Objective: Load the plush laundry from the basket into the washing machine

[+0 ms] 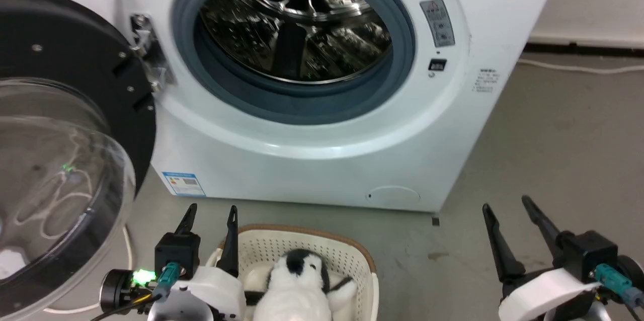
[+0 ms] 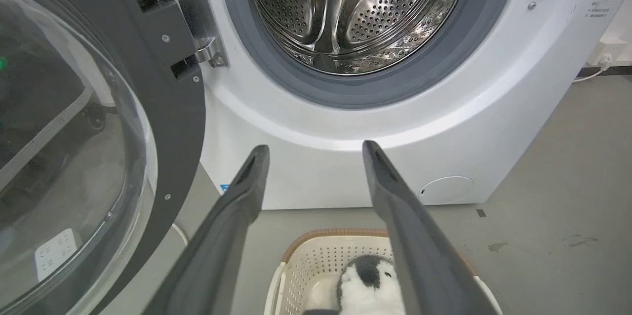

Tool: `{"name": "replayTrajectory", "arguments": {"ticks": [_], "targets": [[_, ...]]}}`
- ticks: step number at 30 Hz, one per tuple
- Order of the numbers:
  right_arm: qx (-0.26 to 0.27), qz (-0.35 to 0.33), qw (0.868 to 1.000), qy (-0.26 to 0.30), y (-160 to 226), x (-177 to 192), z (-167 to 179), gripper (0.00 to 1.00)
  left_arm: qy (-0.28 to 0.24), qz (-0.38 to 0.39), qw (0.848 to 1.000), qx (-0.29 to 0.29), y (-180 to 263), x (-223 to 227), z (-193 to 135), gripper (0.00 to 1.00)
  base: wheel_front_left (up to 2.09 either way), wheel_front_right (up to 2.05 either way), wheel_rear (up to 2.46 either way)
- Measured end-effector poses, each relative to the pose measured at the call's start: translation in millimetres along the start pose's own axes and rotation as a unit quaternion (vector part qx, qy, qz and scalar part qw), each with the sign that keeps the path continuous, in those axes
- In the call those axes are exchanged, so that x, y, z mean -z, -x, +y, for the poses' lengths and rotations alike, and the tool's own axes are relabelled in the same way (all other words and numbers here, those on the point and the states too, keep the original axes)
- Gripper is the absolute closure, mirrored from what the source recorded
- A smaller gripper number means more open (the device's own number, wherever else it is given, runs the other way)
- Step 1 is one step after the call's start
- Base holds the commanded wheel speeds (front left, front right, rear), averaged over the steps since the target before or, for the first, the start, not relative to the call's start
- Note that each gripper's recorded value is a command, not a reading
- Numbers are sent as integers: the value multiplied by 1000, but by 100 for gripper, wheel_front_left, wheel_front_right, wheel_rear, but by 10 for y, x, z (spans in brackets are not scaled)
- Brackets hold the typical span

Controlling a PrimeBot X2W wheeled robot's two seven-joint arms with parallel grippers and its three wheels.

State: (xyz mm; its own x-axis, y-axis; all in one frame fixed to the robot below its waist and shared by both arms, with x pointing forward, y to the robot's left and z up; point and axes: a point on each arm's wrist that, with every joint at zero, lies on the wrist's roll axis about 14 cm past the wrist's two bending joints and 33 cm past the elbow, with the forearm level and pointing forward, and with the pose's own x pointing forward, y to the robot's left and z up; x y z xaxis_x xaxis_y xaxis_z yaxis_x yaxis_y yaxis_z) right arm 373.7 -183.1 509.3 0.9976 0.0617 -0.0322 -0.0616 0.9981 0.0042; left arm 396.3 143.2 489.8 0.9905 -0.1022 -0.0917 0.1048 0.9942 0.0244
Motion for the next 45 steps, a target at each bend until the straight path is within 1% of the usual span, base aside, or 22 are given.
{"name": "replayTrajectory", "arguments": {"ticks": [11,23,26,31,36,39,45], "targets": [[27,10,999,-19,-84,125,-178,0,3,92,995,48,-290,540,-259,0,0,0,0],[55,18,998,-35,-159,246,-369,0,-3,191,977,94,-494,1167,-489,0,0,0,0],[60,23,997,-37,-175,294,-400,0,-5,220,970,104,-524,1342,-525,0,0,0,0],[68,30,996,-41,-212,371,-448,0,-15,274,954,120,-527,1664,-581,0,0,0,0],[78,44,995,-45,-212,489,-504,0,-8,315,941,124,-570,1919,-618,0,0,0,0],[82,46,995,-42,-239,525,-539,0,-15,342,930,133,-576,2079,-653,0,0,0,0],[93,57,993,-44,-260,641,-601,0,-29,370,915,160,-634,2308,-777,0,0,0,0]]}}
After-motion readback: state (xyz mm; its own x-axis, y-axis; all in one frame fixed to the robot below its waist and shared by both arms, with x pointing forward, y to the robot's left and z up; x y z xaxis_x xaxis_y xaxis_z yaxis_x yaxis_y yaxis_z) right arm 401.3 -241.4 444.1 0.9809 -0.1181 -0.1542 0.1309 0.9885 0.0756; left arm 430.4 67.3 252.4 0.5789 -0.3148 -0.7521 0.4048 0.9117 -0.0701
